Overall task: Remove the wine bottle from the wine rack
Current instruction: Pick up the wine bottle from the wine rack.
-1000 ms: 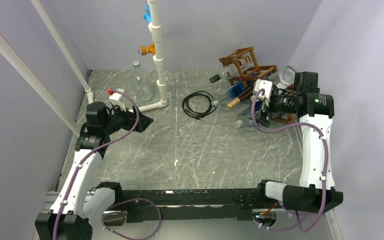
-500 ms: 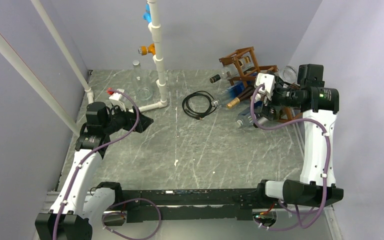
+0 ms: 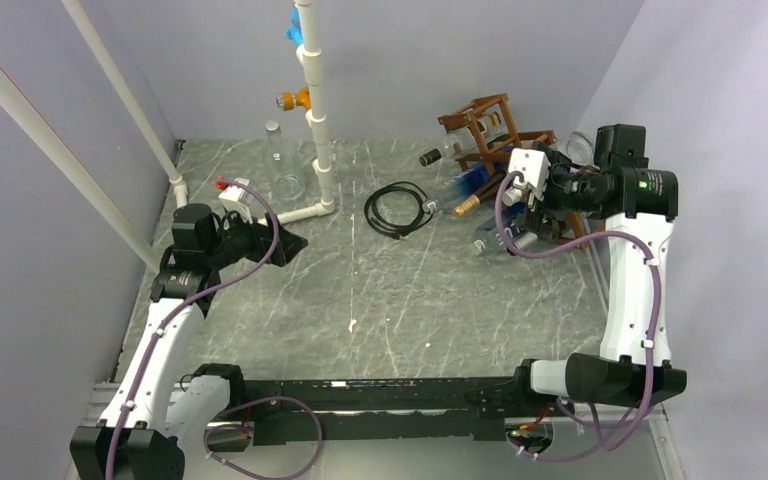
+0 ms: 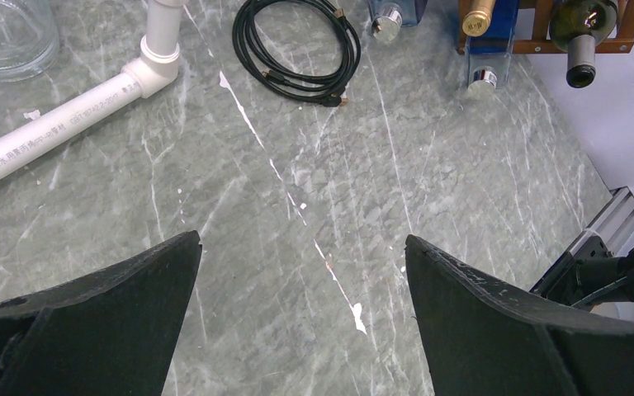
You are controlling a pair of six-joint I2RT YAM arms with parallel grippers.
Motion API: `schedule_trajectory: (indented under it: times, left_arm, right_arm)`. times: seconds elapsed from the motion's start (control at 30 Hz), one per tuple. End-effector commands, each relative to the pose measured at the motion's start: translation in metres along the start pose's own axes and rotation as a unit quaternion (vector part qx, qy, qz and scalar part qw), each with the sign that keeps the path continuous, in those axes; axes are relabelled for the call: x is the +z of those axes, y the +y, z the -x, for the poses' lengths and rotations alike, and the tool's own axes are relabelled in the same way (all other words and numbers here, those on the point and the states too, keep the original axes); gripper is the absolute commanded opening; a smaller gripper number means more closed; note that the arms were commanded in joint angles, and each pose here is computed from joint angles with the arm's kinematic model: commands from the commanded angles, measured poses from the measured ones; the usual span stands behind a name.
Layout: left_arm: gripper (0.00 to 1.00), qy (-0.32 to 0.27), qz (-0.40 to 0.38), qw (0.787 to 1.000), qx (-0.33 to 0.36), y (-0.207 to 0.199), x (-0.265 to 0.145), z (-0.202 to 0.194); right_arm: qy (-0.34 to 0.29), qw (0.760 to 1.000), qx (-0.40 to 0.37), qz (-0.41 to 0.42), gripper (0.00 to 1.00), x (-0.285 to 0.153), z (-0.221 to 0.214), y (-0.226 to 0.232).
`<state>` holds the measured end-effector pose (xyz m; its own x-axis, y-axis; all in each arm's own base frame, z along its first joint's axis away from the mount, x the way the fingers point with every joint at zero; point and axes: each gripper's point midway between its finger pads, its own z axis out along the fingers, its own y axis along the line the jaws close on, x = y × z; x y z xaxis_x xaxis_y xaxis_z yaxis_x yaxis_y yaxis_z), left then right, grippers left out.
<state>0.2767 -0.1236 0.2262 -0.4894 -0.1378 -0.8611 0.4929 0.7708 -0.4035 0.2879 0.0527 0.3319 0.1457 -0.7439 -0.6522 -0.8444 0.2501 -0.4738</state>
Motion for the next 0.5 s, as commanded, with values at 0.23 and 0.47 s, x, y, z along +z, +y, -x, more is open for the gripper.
schedule_trajectory:
  times: [0.23,0.47]
  left_arm:
    - [1.00,-0.011,-0.013,1.000,0.019,-0.007,-0.003,0.008]
    - [0.99,-0.011,-0.013,1.000,0.018,-0.006,-0.003,0.007]
  right_arm:
    - [0.076,0.995,-0.048,-0.044,1.00,-0.010,-0.021,-0.031]
    - [0.129,0.985,-0.098,-0.052,1.00,-0.010,-0.043,-0.052]
